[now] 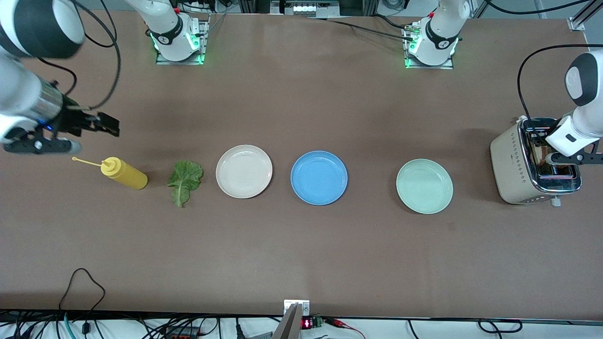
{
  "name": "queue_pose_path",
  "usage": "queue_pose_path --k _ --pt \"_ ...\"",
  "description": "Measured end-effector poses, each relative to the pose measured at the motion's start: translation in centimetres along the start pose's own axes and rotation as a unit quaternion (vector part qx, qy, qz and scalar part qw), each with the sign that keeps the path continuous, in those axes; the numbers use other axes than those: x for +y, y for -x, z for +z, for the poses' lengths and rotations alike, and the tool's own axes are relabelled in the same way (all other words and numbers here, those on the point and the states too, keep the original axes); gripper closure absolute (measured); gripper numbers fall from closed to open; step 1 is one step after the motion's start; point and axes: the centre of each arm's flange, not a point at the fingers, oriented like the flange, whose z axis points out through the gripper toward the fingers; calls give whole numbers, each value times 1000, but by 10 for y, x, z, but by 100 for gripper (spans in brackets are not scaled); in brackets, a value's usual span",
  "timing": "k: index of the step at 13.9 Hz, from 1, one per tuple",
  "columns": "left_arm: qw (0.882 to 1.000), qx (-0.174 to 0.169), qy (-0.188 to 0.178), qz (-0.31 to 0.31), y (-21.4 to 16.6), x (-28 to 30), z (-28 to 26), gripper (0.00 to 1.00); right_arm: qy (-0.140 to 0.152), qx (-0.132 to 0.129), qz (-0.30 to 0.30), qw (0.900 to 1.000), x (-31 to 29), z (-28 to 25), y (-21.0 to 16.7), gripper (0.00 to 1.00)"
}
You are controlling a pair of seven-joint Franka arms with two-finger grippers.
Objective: Make sandwich in blue plate with both arms
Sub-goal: 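Lift the bread from the toaster while the right gripper reaches the lettuce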
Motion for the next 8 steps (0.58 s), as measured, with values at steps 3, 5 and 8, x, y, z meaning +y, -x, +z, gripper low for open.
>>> queue_pose_path --k 3,5,8 --pt "1000 -13 -9 21 -9 24 -75 91 -1 7 -18 1000 -23 55 -28 0" --pt "999 -9 -15 42 -10 47 -119 91 -2 13 -29 999 -38 98 -44 0" --pt "994 13 -23 109 -19 117 -153 92 -4 11 -38 999 -52 159 -62 0"
